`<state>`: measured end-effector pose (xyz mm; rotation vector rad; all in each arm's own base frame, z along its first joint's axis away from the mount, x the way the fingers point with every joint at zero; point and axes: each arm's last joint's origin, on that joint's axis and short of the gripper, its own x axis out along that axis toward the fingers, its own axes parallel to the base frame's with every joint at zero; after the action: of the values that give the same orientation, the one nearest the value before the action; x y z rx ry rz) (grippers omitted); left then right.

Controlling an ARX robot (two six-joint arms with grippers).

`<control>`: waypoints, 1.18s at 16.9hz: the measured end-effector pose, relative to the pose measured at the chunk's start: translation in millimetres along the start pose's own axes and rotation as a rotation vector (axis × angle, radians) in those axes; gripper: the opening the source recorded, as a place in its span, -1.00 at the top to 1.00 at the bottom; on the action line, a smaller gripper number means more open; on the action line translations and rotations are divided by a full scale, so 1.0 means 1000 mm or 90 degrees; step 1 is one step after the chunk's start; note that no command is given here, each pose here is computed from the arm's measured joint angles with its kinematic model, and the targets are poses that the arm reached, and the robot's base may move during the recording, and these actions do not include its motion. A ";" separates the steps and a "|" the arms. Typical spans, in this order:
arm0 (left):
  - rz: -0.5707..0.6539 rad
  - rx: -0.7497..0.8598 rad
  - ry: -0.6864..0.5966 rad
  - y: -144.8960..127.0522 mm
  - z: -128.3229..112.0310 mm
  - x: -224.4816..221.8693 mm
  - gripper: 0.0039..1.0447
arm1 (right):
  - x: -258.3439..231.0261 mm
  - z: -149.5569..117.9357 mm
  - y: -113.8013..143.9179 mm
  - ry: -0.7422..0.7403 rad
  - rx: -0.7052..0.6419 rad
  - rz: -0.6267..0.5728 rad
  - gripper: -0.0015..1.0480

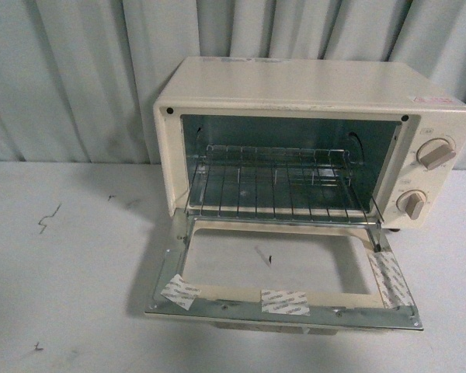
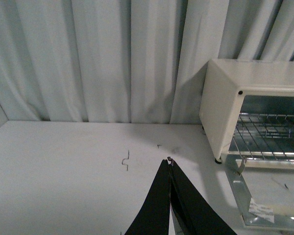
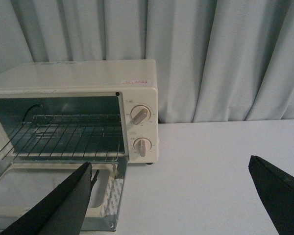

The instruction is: Open oven

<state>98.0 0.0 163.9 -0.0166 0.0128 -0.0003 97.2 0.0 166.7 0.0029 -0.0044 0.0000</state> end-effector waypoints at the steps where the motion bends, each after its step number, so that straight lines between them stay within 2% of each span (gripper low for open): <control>1: 0.000 0.000 -0.005 0.000 0.001 0.000 0.97 | 0.000 0.000 0.000 0.001 0.000 0.000 -0.87; 2: 0.000 0.000 -0.003 0.000 0.000 0.000 0.90 | 0.000 0.000 0.000 0.000 0.000 0.000 -0.87; 3: 0.000 0.000 -0.003 0.000 0.001 0.000 0.73 | 0.000 0.000 0.000 0.000 0.000 0.000 -0.87; 9: 0.000 0.000 -0.003 0.000 0.001 0.000 0.39 | 0.000 0.000 0.000 0.000 0.000 0.000 -0.87; 20: 0.000 0.000 -0.003 0.000 0.000 0.000 -0.44 | 0.000 0.000 0.000 0.000 0.000 0.000 -0.87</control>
<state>98.0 0.0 164.4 -0.0174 0.0078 0.0001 97.3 0.0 166.7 0.0029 -0.0036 0.0004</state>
